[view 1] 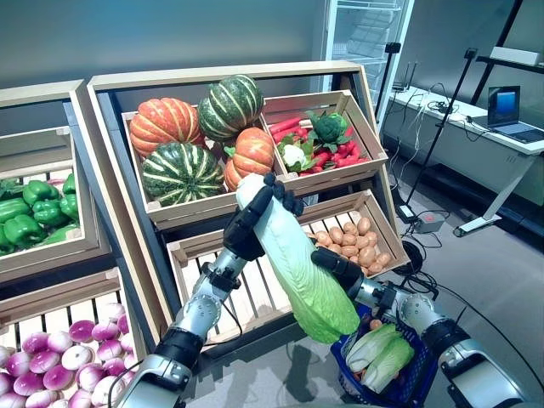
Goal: Put vegetables into the basket
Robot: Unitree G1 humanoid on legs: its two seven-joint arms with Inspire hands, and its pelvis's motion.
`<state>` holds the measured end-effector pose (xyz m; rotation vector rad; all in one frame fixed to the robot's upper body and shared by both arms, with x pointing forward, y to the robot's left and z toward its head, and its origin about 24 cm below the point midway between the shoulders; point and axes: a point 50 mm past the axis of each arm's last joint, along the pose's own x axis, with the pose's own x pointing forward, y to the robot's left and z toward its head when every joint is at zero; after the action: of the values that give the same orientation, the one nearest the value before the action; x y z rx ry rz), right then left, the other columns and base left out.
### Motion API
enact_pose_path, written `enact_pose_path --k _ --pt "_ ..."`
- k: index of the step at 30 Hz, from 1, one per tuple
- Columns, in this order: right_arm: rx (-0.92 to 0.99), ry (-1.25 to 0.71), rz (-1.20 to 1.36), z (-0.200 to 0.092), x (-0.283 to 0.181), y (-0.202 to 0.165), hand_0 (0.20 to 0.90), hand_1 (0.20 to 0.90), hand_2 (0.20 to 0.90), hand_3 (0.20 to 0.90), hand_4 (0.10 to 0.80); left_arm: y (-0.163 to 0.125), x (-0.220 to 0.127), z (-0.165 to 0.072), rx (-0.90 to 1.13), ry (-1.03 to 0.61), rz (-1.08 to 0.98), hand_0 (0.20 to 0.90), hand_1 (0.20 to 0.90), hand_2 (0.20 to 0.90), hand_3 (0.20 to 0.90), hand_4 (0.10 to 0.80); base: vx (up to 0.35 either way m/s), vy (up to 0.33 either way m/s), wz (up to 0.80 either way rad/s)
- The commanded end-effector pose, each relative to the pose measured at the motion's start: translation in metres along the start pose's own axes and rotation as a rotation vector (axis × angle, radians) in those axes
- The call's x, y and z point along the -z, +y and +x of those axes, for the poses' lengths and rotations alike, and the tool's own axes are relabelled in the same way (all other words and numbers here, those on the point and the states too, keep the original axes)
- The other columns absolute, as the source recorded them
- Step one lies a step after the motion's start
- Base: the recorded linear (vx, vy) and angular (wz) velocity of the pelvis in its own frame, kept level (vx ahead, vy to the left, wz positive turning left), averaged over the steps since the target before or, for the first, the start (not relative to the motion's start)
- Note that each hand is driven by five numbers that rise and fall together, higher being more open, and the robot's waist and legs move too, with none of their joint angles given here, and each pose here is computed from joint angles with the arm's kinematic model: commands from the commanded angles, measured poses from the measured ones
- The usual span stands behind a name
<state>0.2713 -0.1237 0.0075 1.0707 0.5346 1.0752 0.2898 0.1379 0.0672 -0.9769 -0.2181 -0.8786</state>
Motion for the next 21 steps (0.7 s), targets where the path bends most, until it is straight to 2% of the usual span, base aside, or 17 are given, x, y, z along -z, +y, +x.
enact_pose_path --k 1,10,15,21 --pt "-0.468 0.101 -0.129 0.119 -0.012 0.087 0.300 0.300 0.300 0.300 0.400 -0.044 0.070 0.074 0.295 0.337 -0.017 0.900 0.900 0.900 0.900 0.800 0.000 0.000 0.00" --pt "-0.281 -0.016 -0.132 0.061 -0.032 0.050 0.300 0.300 0.300 0.300 0.400 -0.017 0.032 0.042 0.160 0.257 0.066 0.900 0.900 0.900 0.900 0.800 0.000 0.000 0.00" --pt "-0.158 -0.095 -0.122 0.016 -0.036 0.029 0.300 0.300 0.300 0.300 0.400 0.000 -0.006 0.015 0.055 0.171 0.152 0.900 0.900 0.900 0.900 0.800 0.000 0.000 0.00" --pt "-0.081 -0.216 -0.125 -0.012 -0.040 0.021 0.300 0.300 0.300 0.300 0.400 0.010 -0.030 -0.006 -0.035 0.114 0.221 0.900 0.900 0.900 0.900 0.800 0.000 0.000 0.00"
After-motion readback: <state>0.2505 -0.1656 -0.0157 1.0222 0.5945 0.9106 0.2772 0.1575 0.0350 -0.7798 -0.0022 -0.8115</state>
